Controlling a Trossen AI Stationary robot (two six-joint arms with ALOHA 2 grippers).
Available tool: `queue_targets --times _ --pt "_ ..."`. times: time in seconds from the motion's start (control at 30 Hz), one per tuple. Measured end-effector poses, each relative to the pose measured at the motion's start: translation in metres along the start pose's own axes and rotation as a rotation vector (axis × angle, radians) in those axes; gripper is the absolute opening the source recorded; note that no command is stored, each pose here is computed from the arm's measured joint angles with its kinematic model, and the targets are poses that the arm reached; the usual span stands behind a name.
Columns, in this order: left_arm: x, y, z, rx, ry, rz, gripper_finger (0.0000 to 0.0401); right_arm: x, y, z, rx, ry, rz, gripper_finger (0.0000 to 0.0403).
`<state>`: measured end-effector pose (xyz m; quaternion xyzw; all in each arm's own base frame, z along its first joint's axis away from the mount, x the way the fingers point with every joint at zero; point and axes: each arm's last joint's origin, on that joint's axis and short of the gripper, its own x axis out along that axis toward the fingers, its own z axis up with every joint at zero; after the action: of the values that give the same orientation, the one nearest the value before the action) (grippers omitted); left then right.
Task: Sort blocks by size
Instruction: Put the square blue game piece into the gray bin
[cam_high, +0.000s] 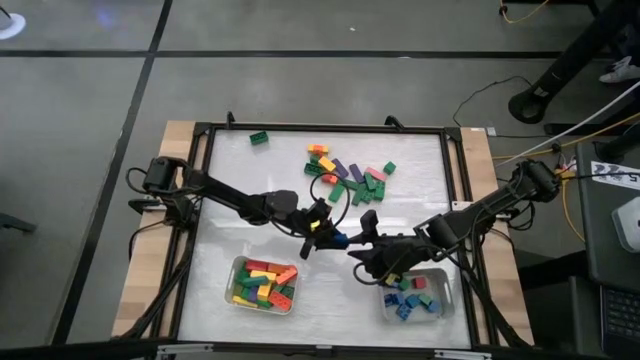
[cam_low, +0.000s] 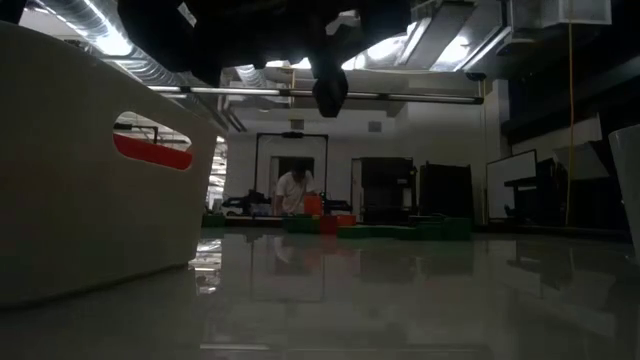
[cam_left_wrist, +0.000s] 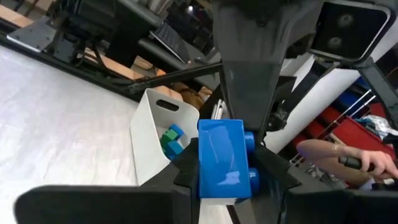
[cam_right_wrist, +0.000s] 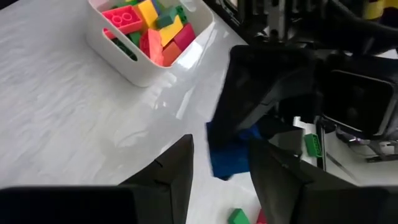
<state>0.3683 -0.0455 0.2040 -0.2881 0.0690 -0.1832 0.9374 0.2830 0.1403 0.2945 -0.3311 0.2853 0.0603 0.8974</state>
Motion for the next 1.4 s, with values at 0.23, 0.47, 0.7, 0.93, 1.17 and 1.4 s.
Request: queue_targets --times 0.23,0.47,0.7,0.93,1.17,1.4 --pt "0.0010 -0.0027 -0.0027 -0.007 0.014 -0.007 0.0081 0.0000 -0.0002 0.0021 0.052 -0.025 0.013 0.0152" --pt "0.0010 -0.0027 -0.0026 -0.010 0.013 -0.007 0.0081 0.0001 -0.0002 0.0024 0.073 -0.032 0.024 0.0152" --pt "0.0009 -0.0026 -0.0025 -0.003 0.012 -0.008 0.0081 0.0006 -0.0005 0.0041 0.088 -0.046 0.014 0.0152" --pt "0.0009 -0.0026 -0.0025 -0.003 0.013 -0.007 0.0082 0.0022 -0.0026 0.0035 0.124 -0.035 -0.020 0.0152" --pt "0.0009 -0.0026 -0.0025 -0.002 0.013 -0.007 0.0082 0.0024 -0.0031 0.0034 0.187 -0.038 -0.014 0.0152" --pt "0.0018 -0.0054 -0.0047 -0.003 0.020 -0.014 0.0082 0.0023 -0.0013 0.0003 0.085 -0.006 -0.003 0.0152"
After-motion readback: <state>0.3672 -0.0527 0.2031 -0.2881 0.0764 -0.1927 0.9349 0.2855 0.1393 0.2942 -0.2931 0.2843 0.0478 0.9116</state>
